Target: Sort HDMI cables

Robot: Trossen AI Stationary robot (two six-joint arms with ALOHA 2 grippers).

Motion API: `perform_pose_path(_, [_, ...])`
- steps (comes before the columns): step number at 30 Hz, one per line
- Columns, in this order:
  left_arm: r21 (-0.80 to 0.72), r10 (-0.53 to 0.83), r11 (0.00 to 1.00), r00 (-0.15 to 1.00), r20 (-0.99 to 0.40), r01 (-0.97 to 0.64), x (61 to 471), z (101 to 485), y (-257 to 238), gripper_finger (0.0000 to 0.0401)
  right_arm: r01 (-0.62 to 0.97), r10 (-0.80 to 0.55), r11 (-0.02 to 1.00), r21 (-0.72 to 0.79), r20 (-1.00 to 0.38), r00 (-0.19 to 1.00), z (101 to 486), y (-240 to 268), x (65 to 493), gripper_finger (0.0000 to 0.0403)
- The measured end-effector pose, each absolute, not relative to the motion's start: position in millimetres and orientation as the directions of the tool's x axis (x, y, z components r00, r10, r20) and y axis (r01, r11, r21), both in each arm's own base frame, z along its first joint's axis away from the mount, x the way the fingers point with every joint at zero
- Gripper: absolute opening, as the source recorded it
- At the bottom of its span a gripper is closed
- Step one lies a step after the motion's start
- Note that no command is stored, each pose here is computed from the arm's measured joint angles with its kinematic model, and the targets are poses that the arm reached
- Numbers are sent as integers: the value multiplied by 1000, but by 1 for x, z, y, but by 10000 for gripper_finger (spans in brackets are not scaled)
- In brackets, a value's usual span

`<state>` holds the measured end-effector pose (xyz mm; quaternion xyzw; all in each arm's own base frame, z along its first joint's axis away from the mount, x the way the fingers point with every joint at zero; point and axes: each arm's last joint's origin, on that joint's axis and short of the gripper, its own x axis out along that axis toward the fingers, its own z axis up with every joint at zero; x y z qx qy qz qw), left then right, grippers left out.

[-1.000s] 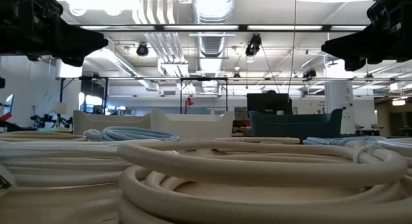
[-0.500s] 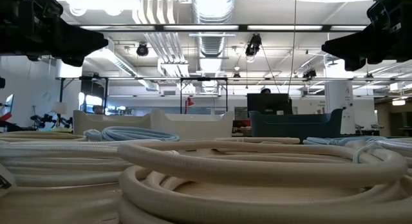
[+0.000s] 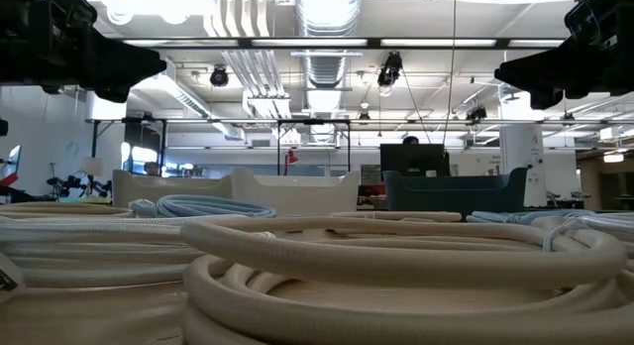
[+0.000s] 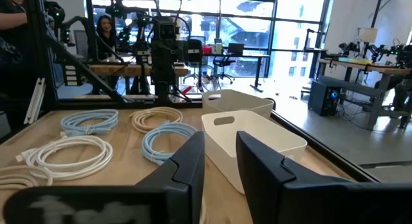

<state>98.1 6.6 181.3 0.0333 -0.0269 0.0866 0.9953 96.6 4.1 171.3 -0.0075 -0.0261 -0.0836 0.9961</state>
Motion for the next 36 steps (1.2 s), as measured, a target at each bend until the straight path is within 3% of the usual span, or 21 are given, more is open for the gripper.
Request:
perform_pose_path(18, [62,171,983,984,59,-174,98,181,7,136,167,-166,986,-11,53,985,171,4,97,68])
perform_pose_path(36, [62,170,983,984,59,-174,98,181,7,136,167,-166,986,-11,53,985,171,4,97,89])
